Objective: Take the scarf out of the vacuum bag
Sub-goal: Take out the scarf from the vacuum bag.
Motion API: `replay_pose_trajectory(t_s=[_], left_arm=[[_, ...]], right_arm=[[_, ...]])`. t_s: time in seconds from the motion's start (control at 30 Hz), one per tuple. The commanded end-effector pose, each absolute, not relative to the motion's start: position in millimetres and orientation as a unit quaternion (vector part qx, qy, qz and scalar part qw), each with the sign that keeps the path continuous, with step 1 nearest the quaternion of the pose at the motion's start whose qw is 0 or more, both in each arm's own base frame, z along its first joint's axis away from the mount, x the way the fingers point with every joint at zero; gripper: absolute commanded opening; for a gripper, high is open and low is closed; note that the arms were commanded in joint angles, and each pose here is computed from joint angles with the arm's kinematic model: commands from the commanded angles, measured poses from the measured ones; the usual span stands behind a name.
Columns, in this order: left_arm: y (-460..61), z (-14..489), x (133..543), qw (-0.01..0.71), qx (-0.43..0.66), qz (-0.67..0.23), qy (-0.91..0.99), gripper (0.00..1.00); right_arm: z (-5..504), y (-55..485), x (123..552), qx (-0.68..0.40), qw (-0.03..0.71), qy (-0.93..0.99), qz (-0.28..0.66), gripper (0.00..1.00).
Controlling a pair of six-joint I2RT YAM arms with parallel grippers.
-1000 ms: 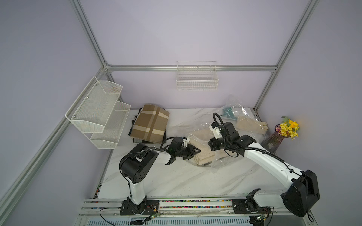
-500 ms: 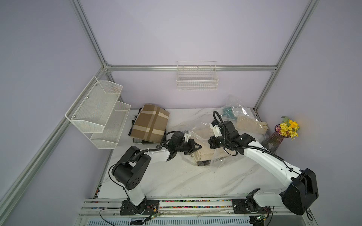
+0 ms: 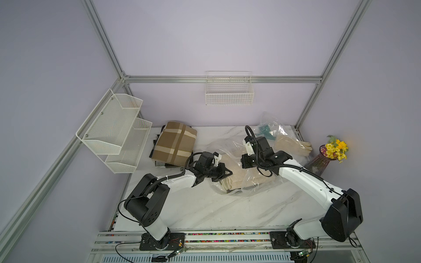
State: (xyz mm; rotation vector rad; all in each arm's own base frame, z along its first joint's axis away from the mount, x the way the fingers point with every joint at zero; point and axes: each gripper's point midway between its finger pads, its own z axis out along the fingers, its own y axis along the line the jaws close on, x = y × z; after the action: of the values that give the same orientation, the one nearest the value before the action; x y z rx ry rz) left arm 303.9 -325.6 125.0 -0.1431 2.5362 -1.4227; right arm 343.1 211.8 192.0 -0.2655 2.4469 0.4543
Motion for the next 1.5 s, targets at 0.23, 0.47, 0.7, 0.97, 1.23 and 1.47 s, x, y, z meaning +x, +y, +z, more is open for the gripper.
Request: replay_pose_trajectory(t_s=[0.23, 0.47, 0.7, 0.97, 1.23, 1.47], left_arm=[[-311.7, 169.1, 304.0, 0.162, -0.010, -0.442, 0.882, 0.00], [-293.1, 176.7, 296.3, 0.162, 0.007, -0.410, 0.898, 0.00], [-279.8, 187.2, 299.9, 0.170, 0.010, -0.402, 0.899, 0.00], [-279.6, 201.4, 299.0, 0.166, 0.022, -0.409, 0.897, 0.00], [-273.4, 216.6, 293.4, 0.171, 0.032, -0.404, 0.898, 0.00], [-266.8, 218.6, 290.2, 0.163, 0.036, -0.393, 0.904, 0.00]], right_arm=[[166.1, 222.9, 358.2, -0.104, 0.304, 0.932, 0.168, 0.00], [153.7, 224.5, 364.8, -0.101, 0.300, 0.935, 0.162, 0.00], [148.0, 219.5, 363.9, -0.097, 0.301, 0.937, 0.150, 0.00], [139.3, 208.7, 359.9, -0.093, 0.298, 0.941, 0.127, 0.00], [122.8, 197.6, 362.2, -0.088, 0.290, 0.947, 0.108, 0.00], [113.8, 171.2, 377.1, -0.048, 0.301, 0.948, 0.096, 0.00]])
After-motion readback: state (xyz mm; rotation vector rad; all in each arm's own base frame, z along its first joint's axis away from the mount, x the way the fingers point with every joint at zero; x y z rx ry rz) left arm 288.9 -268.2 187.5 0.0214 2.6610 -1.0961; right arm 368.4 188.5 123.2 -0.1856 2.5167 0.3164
